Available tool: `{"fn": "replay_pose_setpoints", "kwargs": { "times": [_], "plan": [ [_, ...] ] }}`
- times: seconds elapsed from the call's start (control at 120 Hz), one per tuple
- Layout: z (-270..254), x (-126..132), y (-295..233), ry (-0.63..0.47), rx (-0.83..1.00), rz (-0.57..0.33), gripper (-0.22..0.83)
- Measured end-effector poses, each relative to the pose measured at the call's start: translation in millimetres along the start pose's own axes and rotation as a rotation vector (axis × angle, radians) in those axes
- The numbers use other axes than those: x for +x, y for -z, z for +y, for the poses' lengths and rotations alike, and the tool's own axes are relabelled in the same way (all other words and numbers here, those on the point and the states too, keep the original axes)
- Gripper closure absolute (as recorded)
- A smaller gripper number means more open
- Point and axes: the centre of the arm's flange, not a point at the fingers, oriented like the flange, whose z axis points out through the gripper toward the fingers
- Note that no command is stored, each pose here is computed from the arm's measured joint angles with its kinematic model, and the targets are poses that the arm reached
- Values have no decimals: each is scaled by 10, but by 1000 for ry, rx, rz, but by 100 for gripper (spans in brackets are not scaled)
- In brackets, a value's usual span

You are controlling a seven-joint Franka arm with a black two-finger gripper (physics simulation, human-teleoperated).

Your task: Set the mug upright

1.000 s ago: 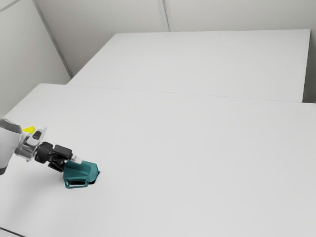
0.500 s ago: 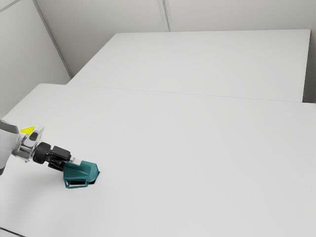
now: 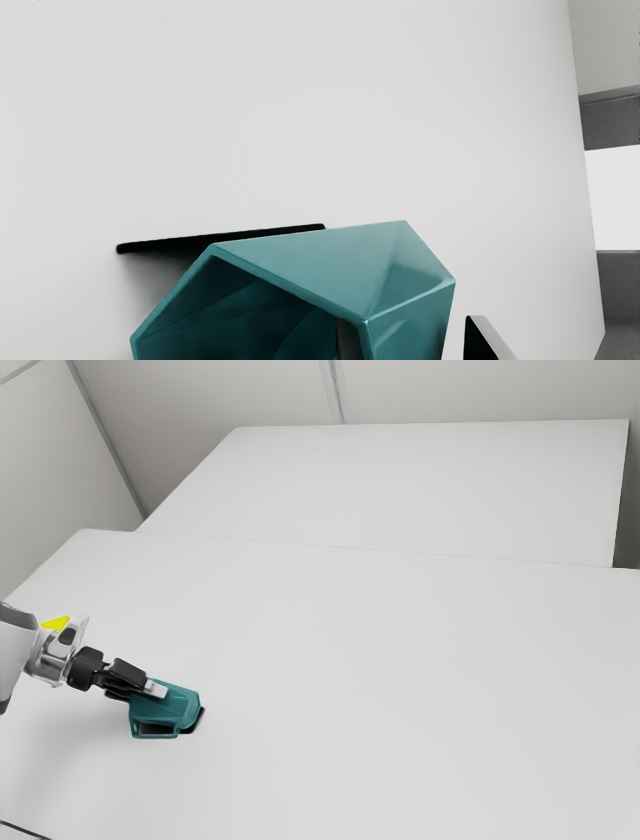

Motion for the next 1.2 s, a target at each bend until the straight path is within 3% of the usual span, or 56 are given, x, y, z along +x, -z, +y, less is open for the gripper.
{"fn": "replay_pose_setpoints", "kwargs": {
  "times": [0.317, 0.608, 0.917, 1.025, 1.2],
  "plan": [
    [28, 29, -29, -16, -9, 6, 68],
    [150, 127, -41, -50, -29, 22, 75],
    [529, 544, 249, -194, 32, 45, 76],
    [761, 772, 244, -285, 116, -17, 76],
    [1477, 1149, -401, -540, 267, -247, 76]
  ]
}}
